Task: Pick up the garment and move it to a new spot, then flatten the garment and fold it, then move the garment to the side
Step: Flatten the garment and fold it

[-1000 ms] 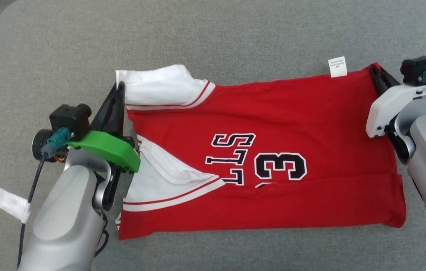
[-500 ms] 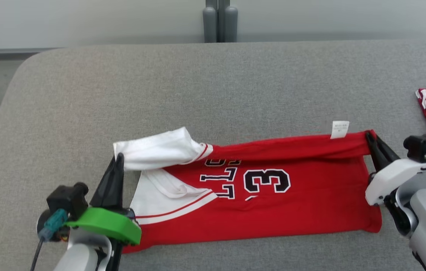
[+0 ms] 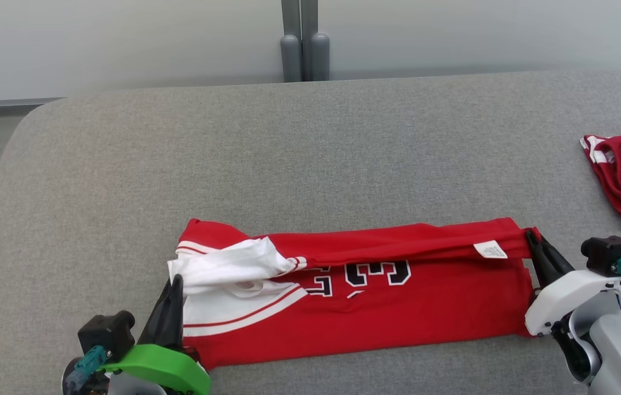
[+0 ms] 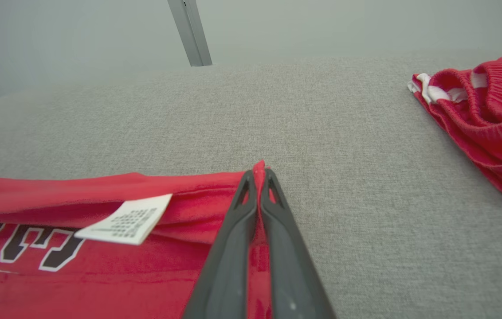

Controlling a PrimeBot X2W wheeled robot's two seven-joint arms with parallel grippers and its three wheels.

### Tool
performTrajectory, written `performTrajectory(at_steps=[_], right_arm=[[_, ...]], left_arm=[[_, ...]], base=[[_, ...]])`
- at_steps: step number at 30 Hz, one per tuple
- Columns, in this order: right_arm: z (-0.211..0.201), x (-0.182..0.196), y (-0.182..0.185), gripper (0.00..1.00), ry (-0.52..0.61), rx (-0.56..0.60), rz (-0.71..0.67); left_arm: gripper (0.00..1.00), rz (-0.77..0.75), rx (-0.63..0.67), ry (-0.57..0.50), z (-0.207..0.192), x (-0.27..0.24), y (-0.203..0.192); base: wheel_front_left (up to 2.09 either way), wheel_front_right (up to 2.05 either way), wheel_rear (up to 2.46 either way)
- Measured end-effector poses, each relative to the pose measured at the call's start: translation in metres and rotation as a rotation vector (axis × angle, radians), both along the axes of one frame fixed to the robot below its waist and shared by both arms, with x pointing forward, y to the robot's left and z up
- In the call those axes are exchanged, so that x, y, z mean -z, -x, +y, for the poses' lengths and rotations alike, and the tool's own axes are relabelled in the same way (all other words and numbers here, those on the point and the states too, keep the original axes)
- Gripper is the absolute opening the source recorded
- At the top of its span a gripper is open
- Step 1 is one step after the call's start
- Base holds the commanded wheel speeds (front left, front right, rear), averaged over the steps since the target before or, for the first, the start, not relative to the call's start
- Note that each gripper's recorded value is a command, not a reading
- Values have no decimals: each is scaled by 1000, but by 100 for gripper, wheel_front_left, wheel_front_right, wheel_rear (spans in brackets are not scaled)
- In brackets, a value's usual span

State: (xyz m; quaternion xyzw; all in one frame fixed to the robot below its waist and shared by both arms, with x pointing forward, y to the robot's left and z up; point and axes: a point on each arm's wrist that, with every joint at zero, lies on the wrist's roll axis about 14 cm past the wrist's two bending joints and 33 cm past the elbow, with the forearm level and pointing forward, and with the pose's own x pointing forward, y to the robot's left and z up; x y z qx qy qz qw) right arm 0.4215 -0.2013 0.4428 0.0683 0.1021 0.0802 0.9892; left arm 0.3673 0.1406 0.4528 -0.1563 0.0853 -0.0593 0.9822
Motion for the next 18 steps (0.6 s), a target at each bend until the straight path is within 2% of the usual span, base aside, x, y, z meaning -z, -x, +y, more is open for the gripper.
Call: performTrajectory(at_steps=[4,5,6,7,8,9,10,12,18], right_arm=[[0,9,9,0,-8,13,21],[1,10,11,11,-14,17,22],[1,11,12,34,-23,23,23],[2,11,14,78,-29,28,22],[2,12,15,100,-37,35,22],[1,12,17,100,-47,45,21],[0,13,20,100,-53,55,20],[-4,13,24,100,-65,80,17],[-20,10,38,100,-98,171,-14]], left_arm=[[0,23,-12,5,2,8,6],[0,28,-12,5,2,10,7],[0,31,-10,5,1,12,9],[0,38,-9,7,0,14,11],[0,44,-10,14,-1,15,12],[0,49,-8,21,-3,17,15],[20,56,-9,24,-3,19,18],[100,67,-12,34,-3,23,24],[100,71,-55,58,8,23,39]], base=[[0,0,0],[0,0,0],[0,0,0],[0,0,0],[0,0,0],[0,0,0],[0,0,0],[0,0,0],[0,0,0]])
